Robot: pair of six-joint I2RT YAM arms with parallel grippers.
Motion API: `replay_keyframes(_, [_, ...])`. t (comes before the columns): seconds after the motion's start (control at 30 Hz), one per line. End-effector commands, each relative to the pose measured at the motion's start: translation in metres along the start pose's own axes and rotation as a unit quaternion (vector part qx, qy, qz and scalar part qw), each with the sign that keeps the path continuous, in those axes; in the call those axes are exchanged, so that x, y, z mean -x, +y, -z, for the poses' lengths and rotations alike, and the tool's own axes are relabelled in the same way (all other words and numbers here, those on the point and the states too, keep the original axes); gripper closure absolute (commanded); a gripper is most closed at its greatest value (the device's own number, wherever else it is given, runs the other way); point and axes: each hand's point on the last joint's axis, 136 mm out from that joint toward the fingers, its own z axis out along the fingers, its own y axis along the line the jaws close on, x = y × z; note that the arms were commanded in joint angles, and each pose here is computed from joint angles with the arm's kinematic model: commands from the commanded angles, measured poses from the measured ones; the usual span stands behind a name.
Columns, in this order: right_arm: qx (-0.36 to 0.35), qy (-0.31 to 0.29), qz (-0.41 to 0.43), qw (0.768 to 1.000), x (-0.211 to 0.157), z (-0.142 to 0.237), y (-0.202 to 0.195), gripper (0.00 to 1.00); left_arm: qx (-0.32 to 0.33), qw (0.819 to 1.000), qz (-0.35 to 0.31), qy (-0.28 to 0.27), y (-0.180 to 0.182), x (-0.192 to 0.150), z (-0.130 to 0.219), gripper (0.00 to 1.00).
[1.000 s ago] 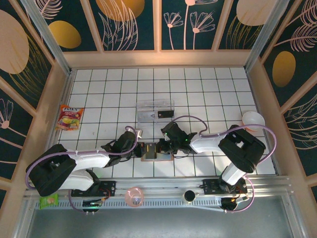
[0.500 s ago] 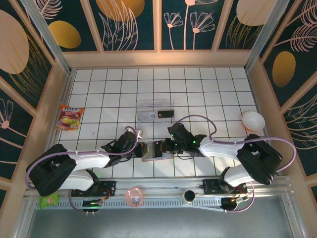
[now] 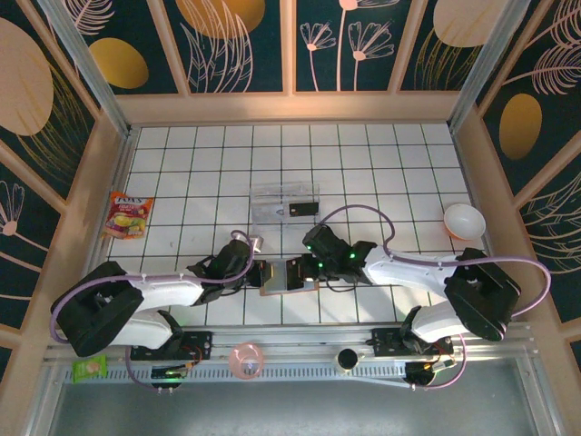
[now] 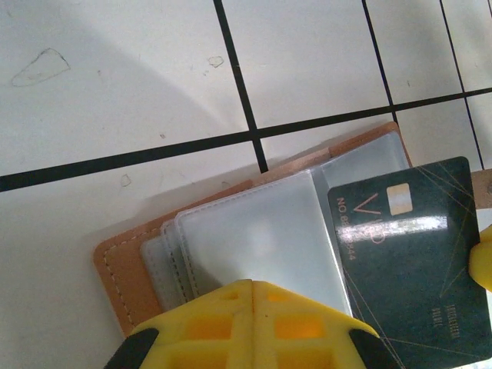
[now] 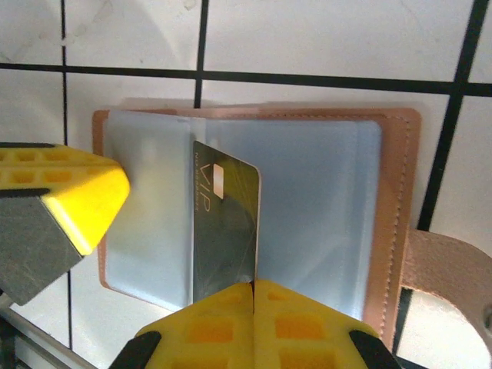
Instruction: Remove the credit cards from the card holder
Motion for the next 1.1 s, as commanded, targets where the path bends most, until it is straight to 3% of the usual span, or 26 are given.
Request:
replay_keyframes(0.0, [-0.025, -0.004, 0.013, 1.0, 0.002, 0.007, -0.006, 1.0, 0.005, 1.0, -0.009, 0.012, 0.002, -0.004, -0.003, 1.0])
replay_keyframes(0.43, [0.03, -0.007, 0.02, 0.999, 0.007, -0.003, 0.016, 1.0, -0.007, 1.0, -0.012, 0.022, -0.001, -0.008, -0.006, 1.0])
replay_keyframes(0.83, [0.05, 0.01, 0.009, 0.999, 0.001, -0.015, 0.013, 0.8, -0.013, 0.999, -0.012, 0.03, -0.002, -0.011, -0.008, 1.0])
replay_keyframes(0.93, [0.045, 0.009, 0.008, 0.999, 0.003, -0.015, 0.01, 0.8, -0.011, 0.999, -0.013, 0.029, -0.002, -0.011, -0.008, 1.0])
replay_keyframes(1.07, [0.037, -0.004, 0.021, 0.999, 0.009, -0.008, 0.008, 0.97, -0.008, 1.0, -0.014, 0.027, -0.001, -0.009, -0.008, 1.0])
